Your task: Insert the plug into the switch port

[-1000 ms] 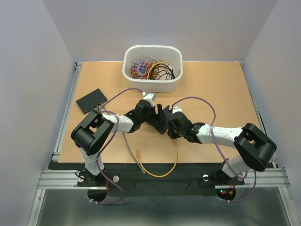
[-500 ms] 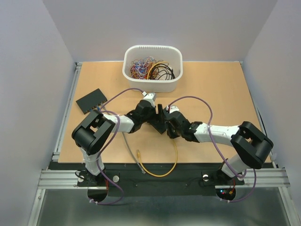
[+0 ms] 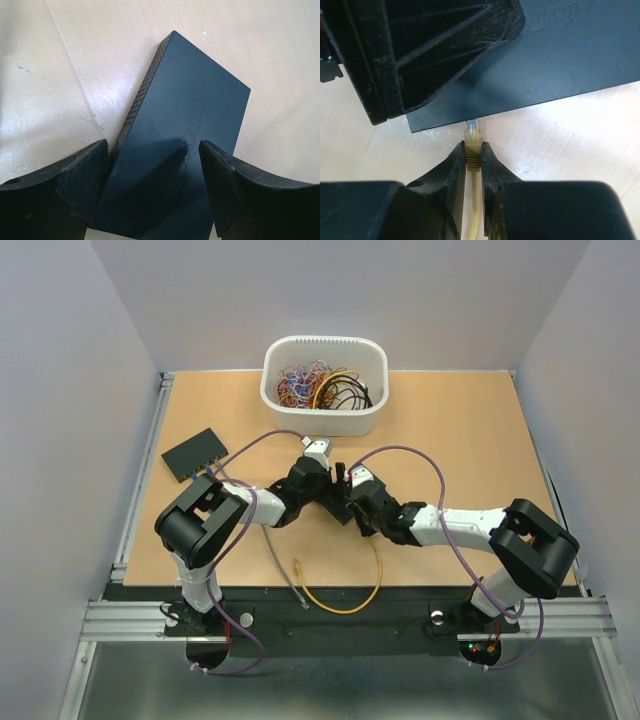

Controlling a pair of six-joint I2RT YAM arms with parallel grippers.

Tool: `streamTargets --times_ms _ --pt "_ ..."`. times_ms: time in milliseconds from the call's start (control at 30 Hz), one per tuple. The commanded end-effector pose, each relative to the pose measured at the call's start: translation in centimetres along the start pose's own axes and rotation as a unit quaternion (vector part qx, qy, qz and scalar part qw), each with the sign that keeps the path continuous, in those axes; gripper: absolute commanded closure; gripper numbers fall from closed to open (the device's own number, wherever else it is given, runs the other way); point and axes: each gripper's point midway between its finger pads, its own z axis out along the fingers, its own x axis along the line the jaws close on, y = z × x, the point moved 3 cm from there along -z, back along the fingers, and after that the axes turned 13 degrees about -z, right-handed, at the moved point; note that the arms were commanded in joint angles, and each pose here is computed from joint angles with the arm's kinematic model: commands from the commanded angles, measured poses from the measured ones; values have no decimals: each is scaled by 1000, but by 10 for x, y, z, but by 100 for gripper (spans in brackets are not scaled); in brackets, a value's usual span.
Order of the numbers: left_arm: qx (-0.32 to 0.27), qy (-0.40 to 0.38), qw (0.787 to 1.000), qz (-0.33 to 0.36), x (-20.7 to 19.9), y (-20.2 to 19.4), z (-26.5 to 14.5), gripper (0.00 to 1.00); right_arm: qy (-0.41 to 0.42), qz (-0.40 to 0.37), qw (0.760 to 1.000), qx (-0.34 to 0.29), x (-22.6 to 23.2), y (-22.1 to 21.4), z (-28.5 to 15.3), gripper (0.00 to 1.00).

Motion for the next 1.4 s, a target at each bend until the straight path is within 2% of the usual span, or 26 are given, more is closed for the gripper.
streamTargets --times_ms 0,500,933,1067,1367 --pt "91 -2 996 -11 5 -56 -7 16 7 -3 992 -127 5 59 -6 100" --pt "114 -14 993 -2 -3 -87 -15 16 34 -34 971 -232 7 82 -27 100" --pt "115 -10 993 10 -3 -101 -25 17 38 -67 977 -201 12 92 -13 100" --pt "113 -1 993 17 1 -106 -29 17 25 -80 973 -214 8 104 -18 99" --pt "123 -6 992 25 -2 -115 -29 17 61 -138 949 -276 18 129 -33 100"
